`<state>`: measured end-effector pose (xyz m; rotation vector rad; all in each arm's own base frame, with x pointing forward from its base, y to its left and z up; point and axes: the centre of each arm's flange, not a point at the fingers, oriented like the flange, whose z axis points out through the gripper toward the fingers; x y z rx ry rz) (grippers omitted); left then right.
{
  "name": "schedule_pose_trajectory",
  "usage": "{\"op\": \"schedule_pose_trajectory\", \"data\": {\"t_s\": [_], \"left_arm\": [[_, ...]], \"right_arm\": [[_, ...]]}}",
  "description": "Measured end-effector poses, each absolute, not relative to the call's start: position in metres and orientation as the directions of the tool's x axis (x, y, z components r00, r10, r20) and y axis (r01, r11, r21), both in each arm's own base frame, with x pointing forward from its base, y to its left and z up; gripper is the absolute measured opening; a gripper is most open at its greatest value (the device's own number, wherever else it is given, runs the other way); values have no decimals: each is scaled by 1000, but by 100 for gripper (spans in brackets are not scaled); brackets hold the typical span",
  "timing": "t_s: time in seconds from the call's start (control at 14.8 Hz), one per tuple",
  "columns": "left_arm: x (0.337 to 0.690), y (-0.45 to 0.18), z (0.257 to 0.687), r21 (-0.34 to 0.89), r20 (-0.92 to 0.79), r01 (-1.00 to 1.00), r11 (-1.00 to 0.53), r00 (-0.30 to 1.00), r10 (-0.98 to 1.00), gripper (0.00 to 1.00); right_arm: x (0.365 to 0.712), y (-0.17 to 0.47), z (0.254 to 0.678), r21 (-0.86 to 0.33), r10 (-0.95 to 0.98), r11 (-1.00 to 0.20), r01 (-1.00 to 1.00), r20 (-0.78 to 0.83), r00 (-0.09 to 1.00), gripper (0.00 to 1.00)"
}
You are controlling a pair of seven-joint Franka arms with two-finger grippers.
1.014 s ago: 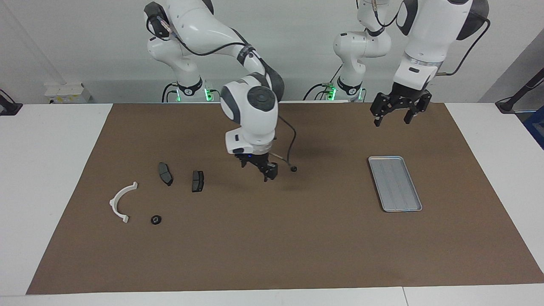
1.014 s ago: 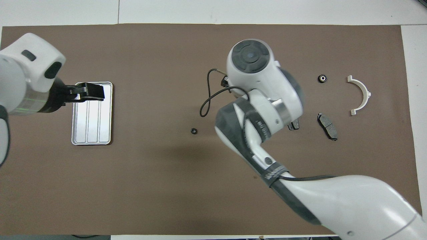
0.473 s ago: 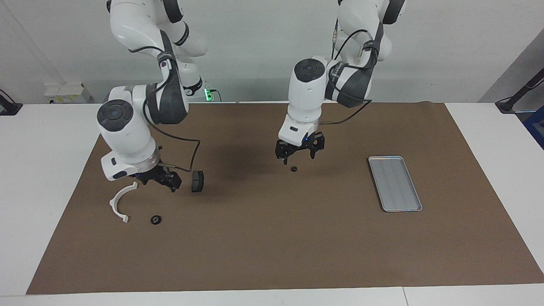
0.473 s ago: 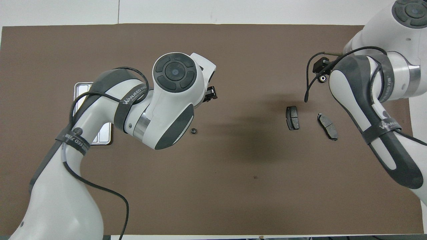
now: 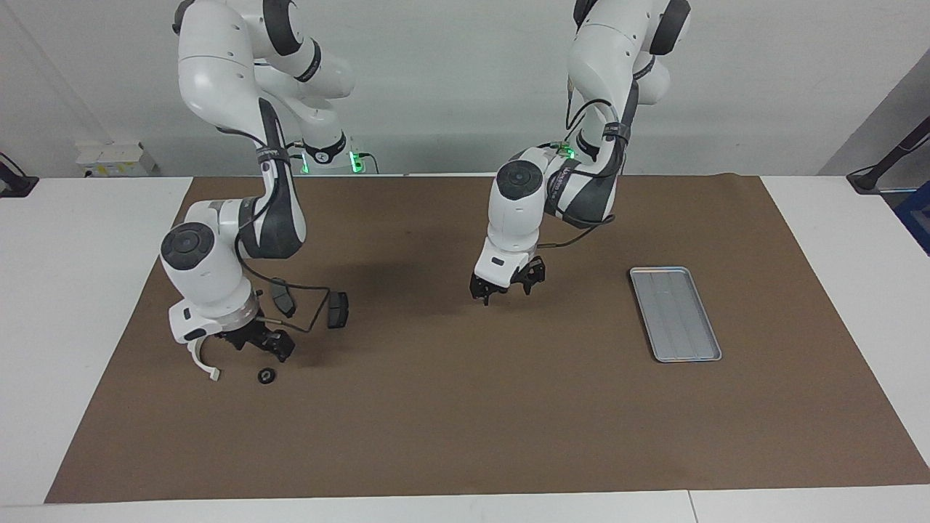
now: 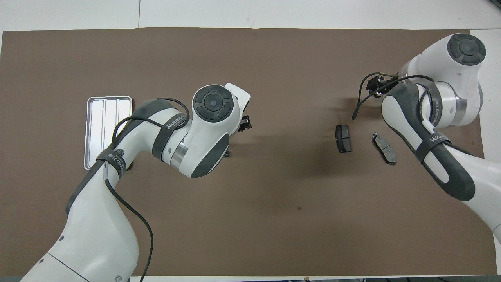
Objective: Pick bearing gear from pile to tray
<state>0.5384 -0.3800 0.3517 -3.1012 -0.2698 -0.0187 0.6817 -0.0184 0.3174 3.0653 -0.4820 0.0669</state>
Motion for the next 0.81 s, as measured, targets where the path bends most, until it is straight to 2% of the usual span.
{"op": "schedule_pose_trajectory", "data": {"t_s": [0.41, 0.47, 0.68, 0.74, 0.81], "left_arm": [[508, -372, 334, -39, 5, 172, -984, 985, 171, 100], [503, -371, 328, -25, 16, 170, -985, 985, 170, 100], [494, -368, 311, 7, 39, 164, -986, 986, 164, 100], [492, -368, 308, 13, 43, 162, -987, 986, 163, 99], [491, -368, 307, 15, 45, 161, -987, 986, 161, 100]], "right_arm": [[688, -22, 292, 12, -309, -951, -310, 76, 948, 100], [689, -22, 289, 9, -308, -951, -310, 80, 948, 93], [690, -22, 280, 7, -309, -951, -310, 77, 948, 90], [690, -22, 279, 5, -308, -951, -310, 81, 948, 81], [691, -22, 280, 4, -308, -951, -310, 84, 947, 81]]}}
